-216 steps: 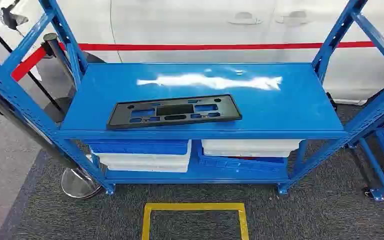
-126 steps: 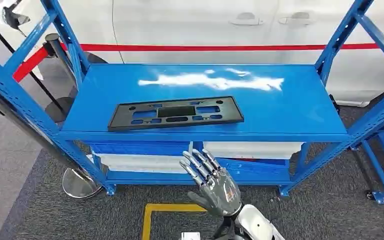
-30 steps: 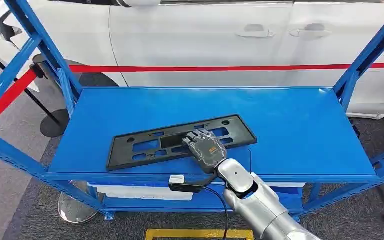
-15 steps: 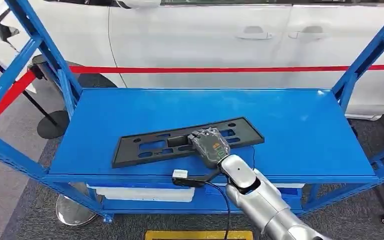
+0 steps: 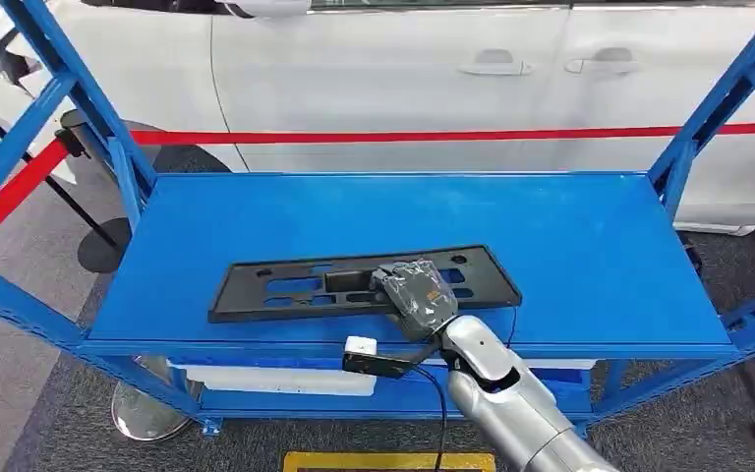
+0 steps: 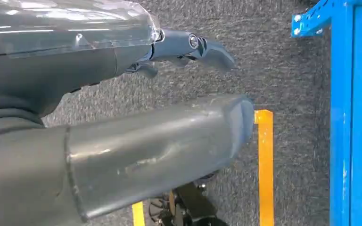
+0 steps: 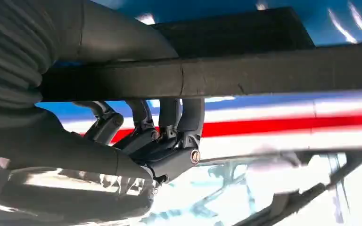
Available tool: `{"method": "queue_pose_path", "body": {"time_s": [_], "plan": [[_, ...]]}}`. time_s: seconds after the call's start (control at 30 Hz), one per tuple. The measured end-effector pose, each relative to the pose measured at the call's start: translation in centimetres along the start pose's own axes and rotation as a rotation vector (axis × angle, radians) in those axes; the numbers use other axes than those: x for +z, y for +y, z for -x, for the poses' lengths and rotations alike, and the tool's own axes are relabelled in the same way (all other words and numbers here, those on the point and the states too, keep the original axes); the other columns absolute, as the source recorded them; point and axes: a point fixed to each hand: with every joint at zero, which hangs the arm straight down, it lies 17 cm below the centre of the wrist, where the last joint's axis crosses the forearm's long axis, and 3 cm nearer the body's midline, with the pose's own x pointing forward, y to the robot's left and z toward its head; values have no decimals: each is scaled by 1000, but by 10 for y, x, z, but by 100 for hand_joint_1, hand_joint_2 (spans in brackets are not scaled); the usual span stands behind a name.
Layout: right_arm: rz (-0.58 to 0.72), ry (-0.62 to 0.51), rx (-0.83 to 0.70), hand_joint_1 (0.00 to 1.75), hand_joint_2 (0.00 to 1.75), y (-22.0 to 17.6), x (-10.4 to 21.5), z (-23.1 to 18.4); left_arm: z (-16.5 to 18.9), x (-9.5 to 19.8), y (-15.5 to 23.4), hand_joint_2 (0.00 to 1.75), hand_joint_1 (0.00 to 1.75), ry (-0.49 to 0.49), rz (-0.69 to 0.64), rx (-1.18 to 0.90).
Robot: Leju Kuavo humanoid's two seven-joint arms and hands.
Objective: Take the parts from the cabinet and place them on the table.
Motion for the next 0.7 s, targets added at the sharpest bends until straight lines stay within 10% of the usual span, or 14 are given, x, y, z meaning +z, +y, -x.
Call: {"method": "queue_pose_path", "body": {"time_s": [0.7], "plan": [[716,-123,-750,175,175,-225,64,-47,1,1,0,0,0,10,-62,71]]}}
